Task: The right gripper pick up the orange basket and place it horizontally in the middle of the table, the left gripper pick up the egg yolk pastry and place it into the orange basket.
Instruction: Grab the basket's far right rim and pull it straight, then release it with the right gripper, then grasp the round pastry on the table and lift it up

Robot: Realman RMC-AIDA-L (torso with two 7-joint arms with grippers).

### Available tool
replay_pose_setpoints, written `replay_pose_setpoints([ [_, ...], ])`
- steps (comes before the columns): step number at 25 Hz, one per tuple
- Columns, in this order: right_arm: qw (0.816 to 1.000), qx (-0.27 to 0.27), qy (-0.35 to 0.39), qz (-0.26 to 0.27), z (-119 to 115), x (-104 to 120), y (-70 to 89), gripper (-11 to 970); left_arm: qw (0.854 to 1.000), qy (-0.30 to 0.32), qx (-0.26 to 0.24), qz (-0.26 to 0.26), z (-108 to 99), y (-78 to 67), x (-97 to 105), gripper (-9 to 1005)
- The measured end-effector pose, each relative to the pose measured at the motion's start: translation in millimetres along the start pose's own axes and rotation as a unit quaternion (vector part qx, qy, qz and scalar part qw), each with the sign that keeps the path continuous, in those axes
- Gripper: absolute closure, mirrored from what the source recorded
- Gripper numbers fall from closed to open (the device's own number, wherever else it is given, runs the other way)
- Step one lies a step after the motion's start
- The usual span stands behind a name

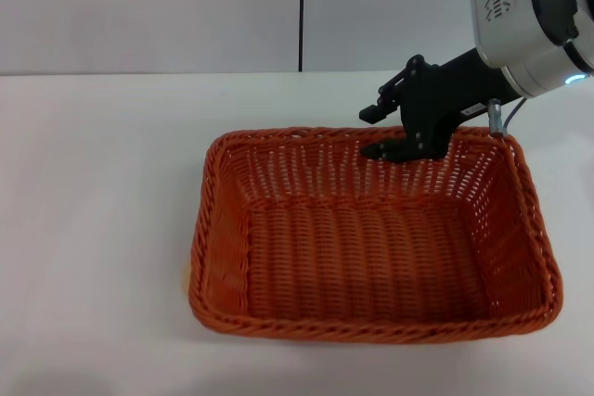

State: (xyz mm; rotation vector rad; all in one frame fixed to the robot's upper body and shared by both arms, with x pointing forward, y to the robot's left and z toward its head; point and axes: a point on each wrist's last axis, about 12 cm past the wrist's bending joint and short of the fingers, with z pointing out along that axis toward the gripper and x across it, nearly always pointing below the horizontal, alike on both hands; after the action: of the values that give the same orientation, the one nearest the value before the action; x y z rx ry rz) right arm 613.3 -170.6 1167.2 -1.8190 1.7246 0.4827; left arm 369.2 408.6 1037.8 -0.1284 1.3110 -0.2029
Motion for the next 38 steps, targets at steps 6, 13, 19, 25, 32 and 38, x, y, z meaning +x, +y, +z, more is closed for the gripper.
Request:
replay_pose_setpoints([
  [6, 1.0, 0.003, -0.006, 0.019, -3, 2, 3.5, 577, 1.0, 0.001, 0.002, -0.001, 0, -0.6, 0, 212],
  [13, 0.996, 0.029, -0.082, 0.021, -32, -3, 20.1, 368, 0.998, 0.03, 0.049, 0.023, 3, -1.2, -1, 212],
  [19, 0.962, 0.105, -0.247, 0.039, -86, 6, 56.1, 364, 0.983, 0.098, 0.147, 0.046, 13, 3.7, -13, 213],
  [25, 0.907, 0.152, -0.38, 0.099, -122, 44, 95.2, 364, 0.948, 0.211, 0.228, 0.066, 33, 12.0, -27, 213],
  [32, 0.851, 0.169, -0.47, 0.165, -139, 89, 135.6, 364, 0.895, 0.308, 0.309, 0.099, 68, -2.0, -17, 214],
  [38, 0.831, 0.178, -0.491, 0.189, -138, 105, 153.6, 364, 0.85, 0.353, 0.373, 0.117, 97, -22.7, -1, 214],
])
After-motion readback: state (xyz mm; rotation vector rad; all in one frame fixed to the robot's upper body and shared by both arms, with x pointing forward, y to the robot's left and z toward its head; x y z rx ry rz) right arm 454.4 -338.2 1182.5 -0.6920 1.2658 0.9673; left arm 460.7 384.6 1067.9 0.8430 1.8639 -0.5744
